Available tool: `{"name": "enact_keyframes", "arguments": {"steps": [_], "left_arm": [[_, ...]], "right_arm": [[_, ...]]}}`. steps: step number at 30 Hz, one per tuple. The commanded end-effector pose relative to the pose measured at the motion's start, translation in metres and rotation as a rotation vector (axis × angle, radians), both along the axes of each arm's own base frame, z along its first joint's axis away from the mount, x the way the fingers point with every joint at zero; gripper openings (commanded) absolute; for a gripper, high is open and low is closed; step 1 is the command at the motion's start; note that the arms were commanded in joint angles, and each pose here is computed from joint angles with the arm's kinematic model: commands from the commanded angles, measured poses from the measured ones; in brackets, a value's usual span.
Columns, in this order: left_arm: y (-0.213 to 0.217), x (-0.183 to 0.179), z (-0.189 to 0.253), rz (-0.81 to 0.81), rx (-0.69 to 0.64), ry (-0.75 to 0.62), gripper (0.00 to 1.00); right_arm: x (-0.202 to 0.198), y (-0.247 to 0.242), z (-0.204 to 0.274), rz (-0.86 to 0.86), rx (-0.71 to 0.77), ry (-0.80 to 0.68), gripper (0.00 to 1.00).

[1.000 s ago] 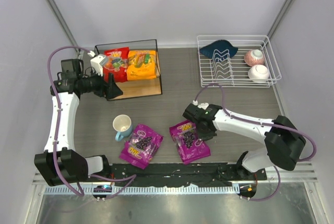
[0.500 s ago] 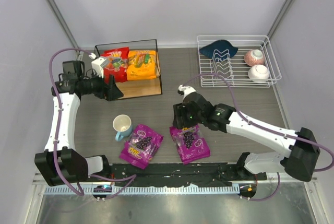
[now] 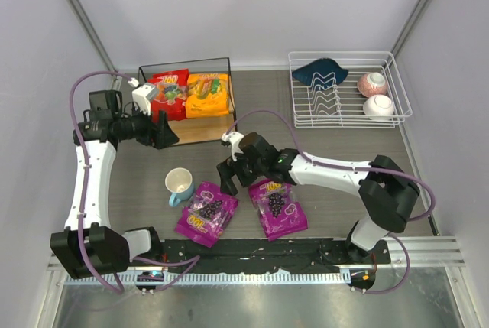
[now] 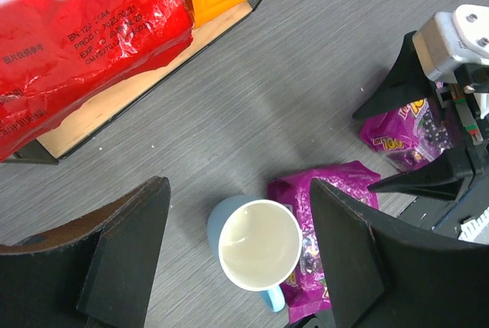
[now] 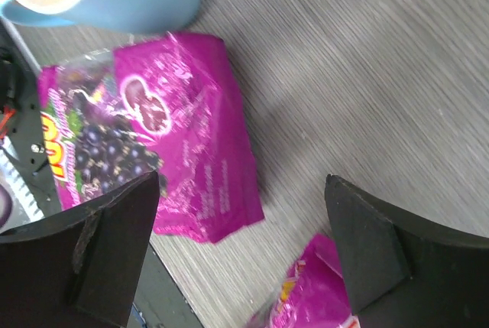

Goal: Place and organize the candy bags onto the shelf

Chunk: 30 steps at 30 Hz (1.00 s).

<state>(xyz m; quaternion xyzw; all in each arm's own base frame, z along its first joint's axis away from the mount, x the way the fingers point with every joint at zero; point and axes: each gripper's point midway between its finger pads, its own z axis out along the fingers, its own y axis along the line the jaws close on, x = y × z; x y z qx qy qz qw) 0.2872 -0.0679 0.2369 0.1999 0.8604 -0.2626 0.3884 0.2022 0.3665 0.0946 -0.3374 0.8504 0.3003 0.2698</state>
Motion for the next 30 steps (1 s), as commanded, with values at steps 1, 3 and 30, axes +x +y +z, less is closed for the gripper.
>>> {"name": "enact_keyframes", "arguments": {"steps": [1, 3, 30], "left_arm": [[0.003, -0.003, 0.004, -0.001, 0.020, -0.020, 0.78], [0.003, -0.002, 0.003, 0.001, 0.022, -0.021, 0.78], [0.002, 0.000, 0.000, -0.012, 0.016, -0.018, 0.79]], "right_arm": [[0.000, 0.043, 0.039, 0.144, 0.176, -0.060, 0.95], [-0.008, 0.050, 0.034, 0.202, 0.186, -0.024, 0.95], [-0.013, 0.010, 0.019, -0.060, 0.075, -0.045, 0.01]]}}
